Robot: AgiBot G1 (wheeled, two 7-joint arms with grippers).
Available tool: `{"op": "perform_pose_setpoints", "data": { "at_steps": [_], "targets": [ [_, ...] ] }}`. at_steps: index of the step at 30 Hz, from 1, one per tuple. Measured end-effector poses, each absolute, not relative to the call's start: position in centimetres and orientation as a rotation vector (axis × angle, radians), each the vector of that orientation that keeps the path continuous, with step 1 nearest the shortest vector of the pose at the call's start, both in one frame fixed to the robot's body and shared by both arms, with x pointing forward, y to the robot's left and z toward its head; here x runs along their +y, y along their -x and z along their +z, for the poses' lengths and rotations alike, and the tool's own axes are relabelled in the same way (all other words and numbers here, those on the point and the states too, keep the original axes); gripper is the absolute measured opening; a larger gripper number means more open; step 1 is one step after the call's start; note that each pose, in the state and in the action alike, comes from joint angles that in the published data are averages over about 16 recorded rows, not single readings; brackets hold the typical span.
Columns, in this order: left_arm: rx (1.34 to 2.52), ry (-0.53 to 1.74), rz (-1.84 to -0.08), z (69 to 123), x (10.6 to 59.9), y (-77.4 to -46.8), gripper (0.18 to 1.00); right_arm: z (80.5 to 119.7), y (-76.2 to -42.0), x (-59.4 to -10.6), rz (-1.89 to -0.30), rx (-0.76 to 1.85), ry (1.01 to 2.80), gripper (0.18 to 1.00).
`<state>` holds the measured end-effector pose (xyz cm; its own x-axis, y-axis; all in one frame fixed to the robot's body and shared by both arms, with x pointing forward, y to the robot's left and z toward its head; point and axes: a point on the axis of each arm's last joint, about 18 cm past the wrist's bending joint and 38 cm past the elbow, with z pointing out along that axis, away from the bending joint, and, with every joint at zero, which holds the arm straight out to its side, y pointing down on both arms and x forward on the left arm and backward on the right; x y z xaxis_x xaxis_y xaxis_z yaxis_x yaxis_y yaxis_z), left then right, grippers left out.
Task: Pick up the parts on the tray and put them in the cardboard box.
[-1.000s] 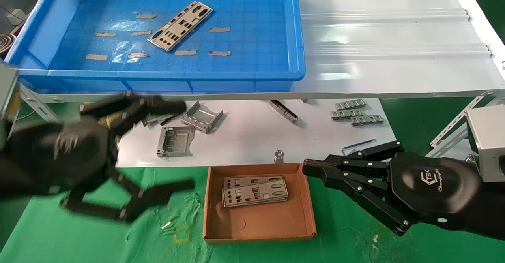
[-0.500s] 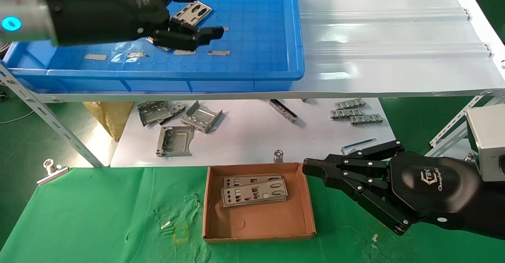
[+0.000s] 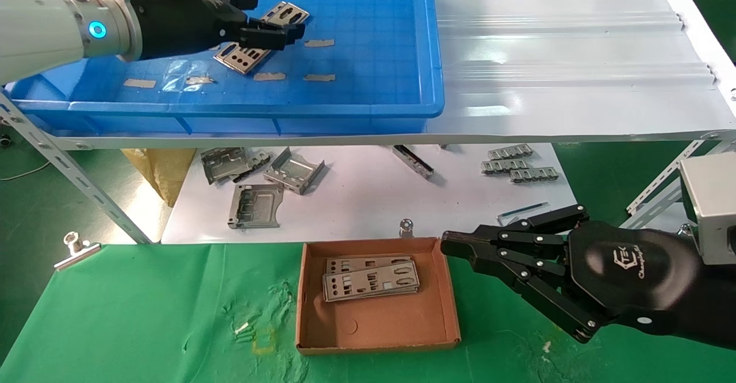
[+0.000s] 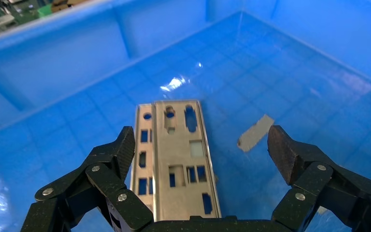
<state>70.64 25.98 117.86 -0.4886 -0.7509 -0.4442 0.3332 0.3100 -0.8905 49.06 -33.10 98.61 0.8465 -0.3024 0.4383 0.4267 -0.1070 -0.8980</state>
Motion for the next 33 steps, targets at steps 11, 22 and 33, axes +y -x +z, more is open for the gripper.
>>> {"op": "perform_pose_setpoints", "data": {
  "at_steps": [11, 22, 33],
  "targets": [
    [1.6, 0.417, -1.34, 117.2, 25.51, -71.55, 1.0, 98.61, -49.06, -33.1, -0.617, -0.101, 1.562, 0.192],
    [1.605, 0.405, -1.326, 117.15, 25.08, -71.69, 0.988, 98.61, -49.06, -33.1, -0.617, -0.101, 1.562, 0.192],
    [1.612, 0.399, -1.321, 117.1, 24.98, -71.66, 0.899, 98.61, -49.06, -33.1, -0.617, -0.101, 1.562, 0.192]
  ]
}}
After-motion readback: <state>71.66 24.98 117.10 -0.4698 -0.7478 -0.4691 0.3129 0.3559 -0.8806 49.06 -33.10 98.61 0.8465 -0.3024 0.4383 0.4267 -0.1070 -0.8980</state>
